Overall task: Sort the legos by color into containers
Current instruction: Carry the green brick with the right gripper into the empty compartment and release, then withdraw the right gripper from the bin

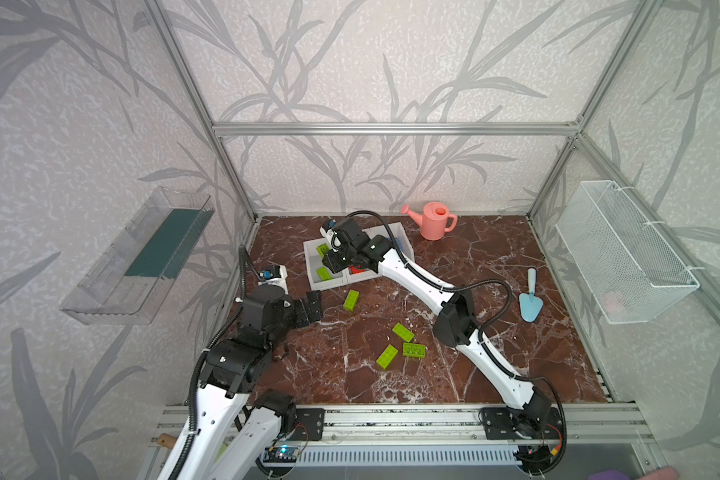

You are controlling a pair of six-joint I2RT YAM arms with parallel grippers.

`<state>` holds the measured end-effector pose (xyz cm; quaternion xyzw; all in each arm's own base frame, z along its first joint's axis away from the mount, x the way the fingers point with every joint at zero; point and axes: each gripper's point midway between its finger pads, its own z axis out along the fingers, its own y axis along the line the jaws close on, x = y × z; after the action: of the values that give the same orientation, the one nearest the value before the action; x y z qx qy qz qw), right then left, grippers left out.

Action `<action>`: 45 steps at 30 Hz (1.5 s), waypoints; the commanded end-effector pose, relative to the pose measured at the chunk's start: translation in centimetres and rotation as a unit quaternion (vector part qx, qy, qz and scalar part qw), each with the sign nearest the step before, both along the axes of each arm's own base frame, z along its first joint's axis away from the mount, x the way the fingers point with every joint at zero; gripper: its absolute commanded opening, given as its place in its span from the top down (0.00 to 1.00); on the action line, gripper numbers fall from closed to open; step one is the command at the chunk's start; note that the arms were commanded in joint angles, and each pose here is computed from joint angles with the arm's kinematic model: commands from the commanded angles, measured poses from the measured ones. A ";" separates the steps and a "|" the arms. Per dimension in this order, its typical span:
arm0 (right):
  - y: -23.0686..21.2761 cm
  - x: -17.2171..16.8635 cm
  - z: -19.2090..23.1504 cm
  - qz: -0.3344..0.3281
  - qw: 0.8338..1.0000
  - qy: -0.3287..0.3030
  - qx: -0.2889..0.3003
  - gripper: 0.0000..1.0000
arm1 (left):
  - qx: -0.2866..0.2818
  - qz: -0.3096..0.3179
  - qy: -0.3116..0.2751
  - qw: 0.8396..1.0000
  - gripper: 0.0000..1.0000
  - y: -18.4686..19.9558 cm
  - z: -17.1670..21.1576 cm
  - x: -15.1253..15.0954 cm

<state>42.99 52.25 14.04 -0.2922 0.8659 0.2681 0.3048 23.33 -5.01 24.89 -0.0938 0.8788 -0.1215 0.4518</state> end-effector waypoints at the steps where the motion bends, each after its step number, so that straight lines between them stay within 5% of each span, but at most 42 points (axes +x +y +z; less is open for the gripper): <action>1: -0.7 0.3 -0.2 -0.001 1.000 0.020 0.005 0.71 | 0.004 0.003 0.007 1.000 0.01 0.1 -0.5 0.0; 10: -0.7 1.1 0.0 -0.005 1.000 0.014 0.020 0.62 | 0.001 -0.002 0.012 1.000 0.01 -0.1 -0.8 0.1; 15: -0.5 1.4 0.4 -0.006 0.999 0.012 0.030 0.26 | 0.001 -0.003 0.015 1.000 0.01 -0.2 -0.9 0.2; 17: -0.5 1.6 1.0 -0.007 0.999 0.012 0.038 0.21 | 0.002 -0.002 0.019 1.000 0.01 -0.2 -1.1 0.2; 28: -3.8 0.6 7.1 -0.006 0.999 -0.012 0.049 0.17 | 0.010 -0.023 0.054 0.998 0.04 -1.0 -2.7 0.9; 32: -8.2 -0.4 8.3 -0.021 0.999 0.001 0.039 0.16 | 0.015 -0.047 0.092 0.995 0.05 -2.0 -4.2 1.5; 38: -15.8 -3.6 9.0 -0.057 0.993 -0.014 0.099 0.11 | 0.017 -0.084 0.173 0.981 0.06 -3.8 -7.5 2.1; 45: -23.9 -9.9 4.8 -0.103 0.992 0.001 0.072 0.06 | 0.023 -0.097 0.232 0.968 0.06 -5.2 -9.1 3.6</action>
<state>34.84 29.18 19.23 -0.1825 0.8772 0.2883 0.3378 26.60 -9.47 14.98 -0.0388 0.9669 -0.1090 0.2273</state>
